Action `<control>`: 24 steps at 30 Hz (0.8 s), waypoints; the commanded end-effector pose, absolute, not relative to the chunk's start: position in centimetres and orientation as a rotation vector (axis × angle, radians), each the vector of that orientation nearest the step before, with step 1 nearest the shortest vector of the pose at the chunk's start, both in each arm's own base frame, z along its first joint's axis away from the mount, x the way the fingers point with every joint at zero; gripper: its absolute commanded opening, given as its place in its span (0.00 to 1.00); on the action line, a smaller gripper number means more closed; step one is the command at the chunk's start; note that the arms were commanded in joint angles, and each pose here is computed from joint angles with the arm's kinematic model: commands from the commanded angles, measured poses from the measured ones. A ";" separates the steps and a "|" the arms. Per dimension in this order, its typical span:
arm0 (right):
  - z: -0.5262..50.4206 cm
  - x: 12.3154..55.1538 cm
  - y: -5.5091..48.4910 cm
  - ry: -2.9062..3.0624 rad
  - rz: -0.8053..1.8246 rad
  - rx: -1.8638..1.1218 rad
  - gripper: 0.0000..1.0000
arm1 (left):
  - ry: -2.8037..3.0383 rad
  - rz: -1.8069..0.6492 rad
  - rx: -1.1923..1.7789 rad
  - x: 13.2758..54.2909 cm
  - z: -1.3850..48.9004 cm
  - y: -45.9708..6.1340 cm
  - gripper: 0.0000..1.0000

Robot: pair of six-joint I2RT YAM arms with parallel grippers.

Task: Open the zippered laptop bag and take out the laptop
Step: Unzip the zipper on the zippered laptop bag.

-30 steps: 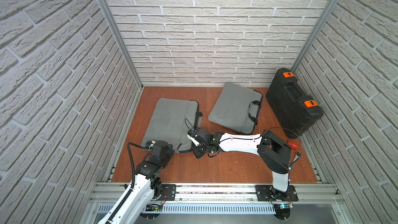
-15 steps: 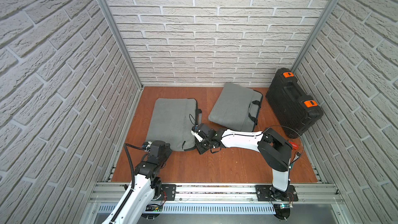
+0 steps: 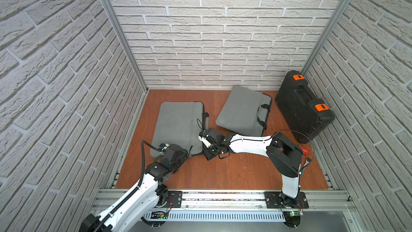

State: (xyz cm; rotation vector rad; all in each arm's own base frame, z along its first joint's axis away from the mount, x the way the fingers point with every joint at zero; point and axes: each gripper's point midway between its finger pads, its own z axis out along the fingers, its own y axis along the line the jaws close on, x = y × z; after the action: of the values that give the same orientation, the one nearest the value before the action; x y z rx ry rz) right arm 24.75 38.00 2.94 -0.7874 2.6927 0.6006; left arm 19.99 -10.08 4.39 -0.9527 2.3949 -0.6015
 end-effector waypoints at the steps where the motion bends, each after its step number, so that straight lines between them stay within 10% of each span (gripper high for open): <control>1: 2.8 24.2 38.7 2.681 0.657 -0.818 0.06 | 2.346 -0.650 -0.919 21.9 6.1 -12.5 0.71; 18: 2.6 22.5 40.2 2.688 0.779 -0.809 0.06 | 2.329 -0.675 -0.900 23.4 5.1 -15.0 0.58; 24: 2.8 22.6 40.1 2.695 0.773 -0.792 0.06 | 2.349 -0.656 -0.913 22.9 4.5 -14.8 0.39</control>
State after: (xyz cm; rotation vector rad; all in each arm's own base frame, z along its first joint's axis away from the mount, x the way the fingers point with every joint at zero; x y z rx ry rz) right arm 24.14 39.03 2.82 -0.7541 2.6853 0.6995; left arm 21.85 -14.11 3.47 -0.9231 2.4197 -0.5888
